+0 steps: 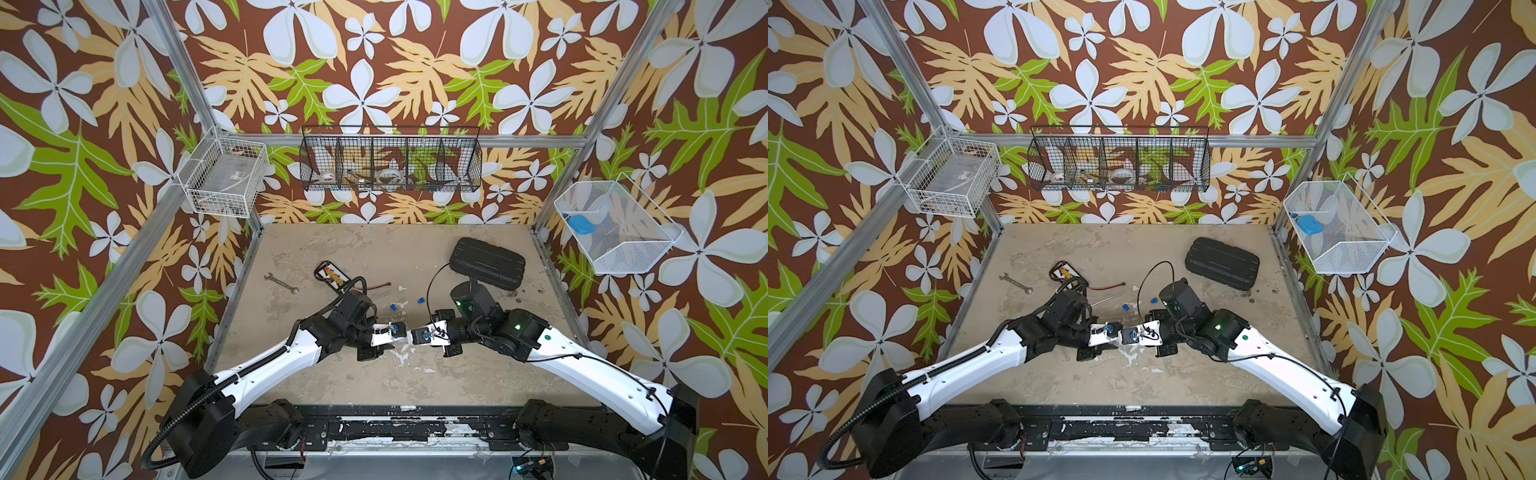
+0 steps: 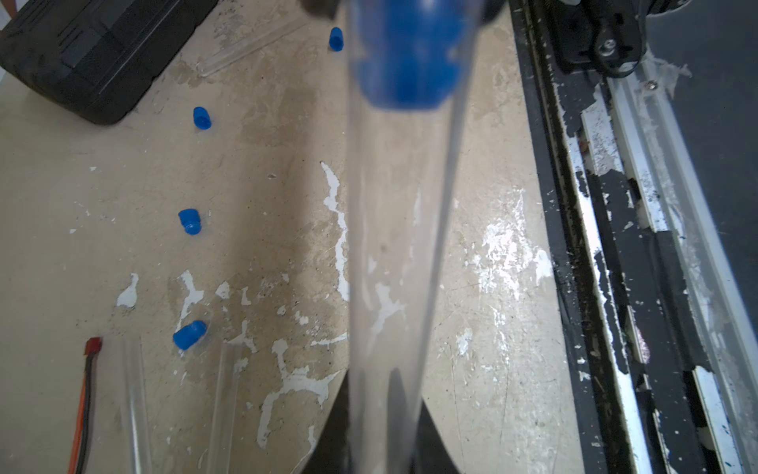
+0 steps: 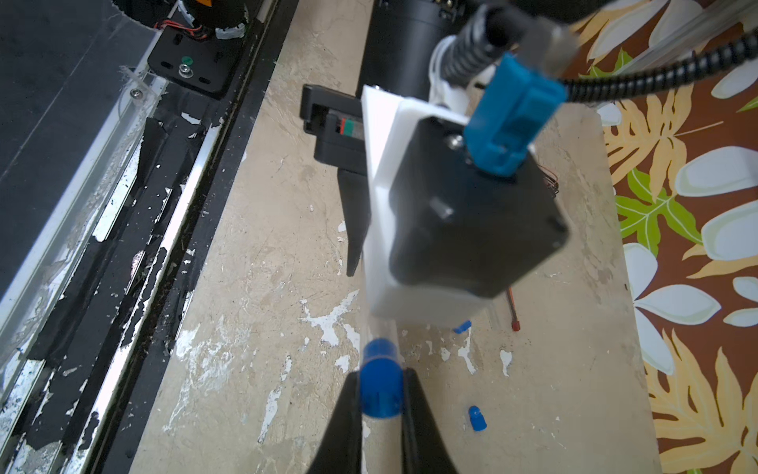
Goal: Insert stoppers into test tubes
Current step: Insert the stopper into the test tube.
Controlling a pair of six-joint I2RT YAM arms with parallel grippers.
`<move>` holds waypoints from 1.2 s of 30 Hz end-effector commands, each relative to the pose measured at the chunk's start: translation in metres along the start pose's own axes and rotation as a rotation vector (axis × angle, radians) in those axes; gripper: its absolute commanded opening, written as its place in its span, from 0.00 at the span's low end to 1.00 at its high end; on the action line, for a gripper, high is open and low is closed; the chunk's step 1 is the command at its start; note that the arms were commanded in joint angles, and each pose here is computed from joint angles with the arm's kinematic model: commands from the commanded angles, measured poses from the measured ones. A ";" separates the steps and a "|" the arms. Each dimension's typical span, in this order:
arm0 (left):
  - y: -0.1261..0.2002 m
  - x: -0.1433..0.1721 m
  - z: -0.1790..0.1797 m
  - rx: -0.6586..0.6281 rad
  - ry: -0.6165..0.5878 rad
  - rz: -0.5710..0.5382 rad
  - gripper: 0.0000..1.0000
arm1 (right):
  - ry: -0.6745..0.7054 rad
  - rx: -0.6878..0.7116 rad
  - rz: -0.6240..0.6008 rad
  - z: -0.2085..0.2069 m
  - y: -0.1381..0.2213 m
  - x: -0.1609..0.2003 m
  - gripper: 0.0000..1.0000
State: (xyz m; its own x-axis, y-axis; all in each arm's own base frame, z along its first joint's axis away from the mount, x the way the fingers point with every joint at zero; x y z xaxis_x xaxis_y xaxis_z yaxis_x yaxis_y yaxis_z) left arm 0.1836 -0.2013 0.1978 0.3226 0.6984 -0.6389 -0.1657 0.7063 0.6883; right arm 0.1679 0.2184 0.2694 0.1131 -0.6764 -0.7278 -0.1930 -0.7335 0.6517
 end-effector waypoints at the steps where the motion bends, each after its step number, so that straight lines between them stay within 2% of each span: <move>1: 0.010 -0.026 0.018 -0.101 -0.094 -0.141 0.00 | -0.120 0.004 -0.019 -0.003 -0.007 -0.003 0.09; 11: 0.016 -0.032 0.019 -0.182 -0.179 -0.117 0.00 | -0.225 -0.012 -0.052 -0.004 -0.015 -0.003 0.10; 15: 0.015 -0.026 0.017 -0.194 -0.190 -0.070 0.00 | -0.237 0.006 -0.035 -0.004 -0.011 -0.002 0.15; 17: 0.012 -0.020 0.016 -0.188 -0.194 -0.034 0.00 | -0.242 0.014 -0.036 -0.004 -0.005 -0.001 0.25; 21: 0.004 0.001 0.013 -0.167 -0.159 0.072 0.00 | -0.248 0.004 -0.061 0.004 0.024 0.002 0.62; 24: 0.003 0.015 0.014 -0.138 -0.091 0.097 0.00 | -0.277 0.032 -0.087 0.011 0.046 0.002 0.68; 28: -0.004 0.031 0.014 -0.092 -0.017 0.149 0.00 | -0.445 0.148 -0.192 0.009 0.069 0.008 0.69; 33: -0.005 0.055 0.027 -0.076 0.195 0.226 0.00 | -0.860 0.430 -0.224 -0.010 0.061 0.040 0.70; 36: -0.004 0.071 0.036 -0.076 0.316 0.296 0.00 | -1.048 0.530 -0.206 -0.017 0.049 0.057 0.69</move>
State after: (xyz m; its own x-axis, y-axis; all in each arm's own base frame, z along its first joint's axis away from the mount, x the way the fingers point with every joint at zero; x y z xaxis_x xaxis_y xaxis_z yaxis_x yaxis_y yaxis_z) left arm 0.2359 -0.1680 0.1664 0.0946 0.8518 -0.5152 -0.3038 0.5176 0.7999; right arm 0.1659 0.1486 0.2658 -0.5240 -0.2388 -0.8176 -0.5401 -0.6490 0.5358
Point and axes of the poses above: each gripper's point midway between its finger pads, its own y axis back along the fingers, its own z axis along the line the jaws close on, x = y × z, the point moved 9 cm from there along y, back along the fingers, and after that the axes turned 14 degrees about -y, right-handed, at the moved point
